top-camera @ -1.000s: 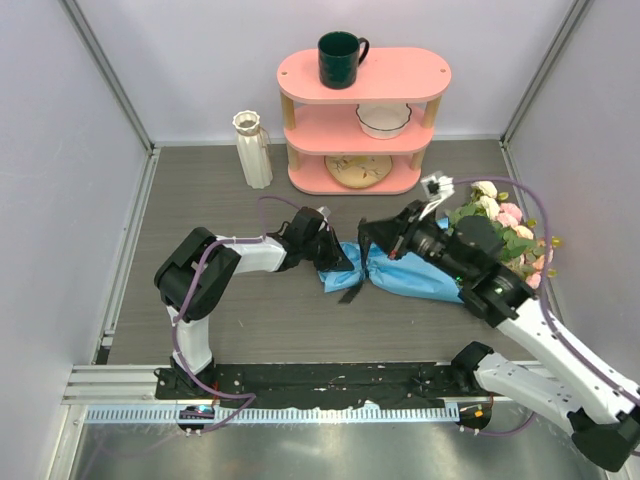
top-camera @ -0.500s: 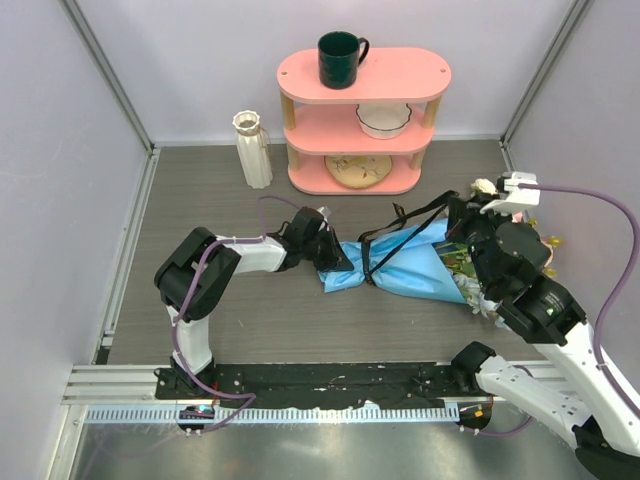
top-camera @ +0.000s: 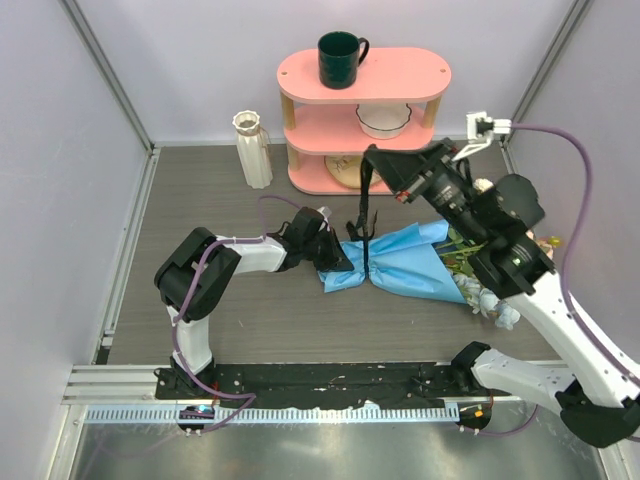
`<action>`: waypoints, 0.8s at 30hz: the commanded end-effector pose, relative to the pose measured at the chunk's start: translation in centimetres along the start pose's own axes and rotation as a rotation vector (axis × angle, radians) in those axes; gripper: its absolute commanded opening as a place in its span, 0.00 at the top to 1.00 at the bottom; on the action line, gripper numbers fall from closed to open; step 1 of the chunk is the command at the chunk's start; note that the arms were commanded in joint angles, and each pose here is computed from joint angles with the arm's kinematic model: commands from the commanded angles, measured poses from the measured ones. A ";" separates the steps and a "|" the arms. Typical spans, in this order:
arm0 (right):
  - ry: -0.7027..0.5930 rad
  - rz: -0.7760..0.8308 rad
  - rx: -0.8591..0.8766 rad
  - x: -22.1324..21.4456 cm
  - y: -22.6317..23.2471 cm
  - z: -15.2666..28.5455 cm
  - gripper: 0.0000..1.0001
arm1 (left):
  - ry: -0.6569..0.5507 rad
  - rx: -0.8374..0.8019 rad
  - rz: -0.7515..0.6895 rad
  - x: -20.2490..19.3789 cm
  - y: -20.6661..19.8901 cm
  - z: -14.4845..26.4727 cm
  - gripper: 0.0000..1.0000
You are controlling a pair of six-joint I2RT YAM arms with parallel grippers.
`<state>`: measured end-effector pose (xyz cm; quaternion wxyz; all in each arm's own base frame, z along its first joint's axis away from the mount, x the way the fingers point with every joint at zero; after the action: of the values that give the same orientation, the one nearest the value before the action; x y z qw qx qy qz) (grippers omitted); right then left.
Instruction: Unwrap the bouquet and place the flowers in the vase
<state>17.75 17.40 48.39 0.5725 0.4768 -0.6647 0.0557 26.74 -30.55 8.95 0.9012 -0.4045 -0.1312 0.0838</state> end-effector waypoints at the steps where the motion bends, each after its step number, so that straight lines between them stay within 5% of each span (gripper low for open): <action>1: -0.019 -0.094 0.188 1.4 2.7 -1.0 0.99 | -0.021 0.045 -0.015 0.3 0.3 0.2 0.90; 7: -0.067 0.089 -0.030 3.0 0.9 1.5 0.99 | -0.051 0.003 -0.053 0.6 -1.1 1.4 0.86; 15: -0.320 0.285 -0.120 12.8 4.4 6.4 0.99 | -0.038 0.009 -0.052 0.5 -0.8 0.9 0.85; 24: -0.240 0.293 -0.096 11.9 4.2 4.0 0.99 | -0.044 -0.025 -0.072 0.4 -1.5 1.9 0.80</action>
<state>8.97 7.14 62.10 0.4198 0.3795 -0.8242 0.0228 26.69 -30.28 9.71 0.9022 -0.3995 -0.1453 0.0739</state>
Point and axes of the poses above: each gripper's point midway between its finger pads, its own z axis back along the fingers, its own y axis along the line the jaws close on, x = y × z, the point moved 8 cm from there along z, back along the fingers, and after that the axes turned 5 degrees about z, right-handed, at the moved point
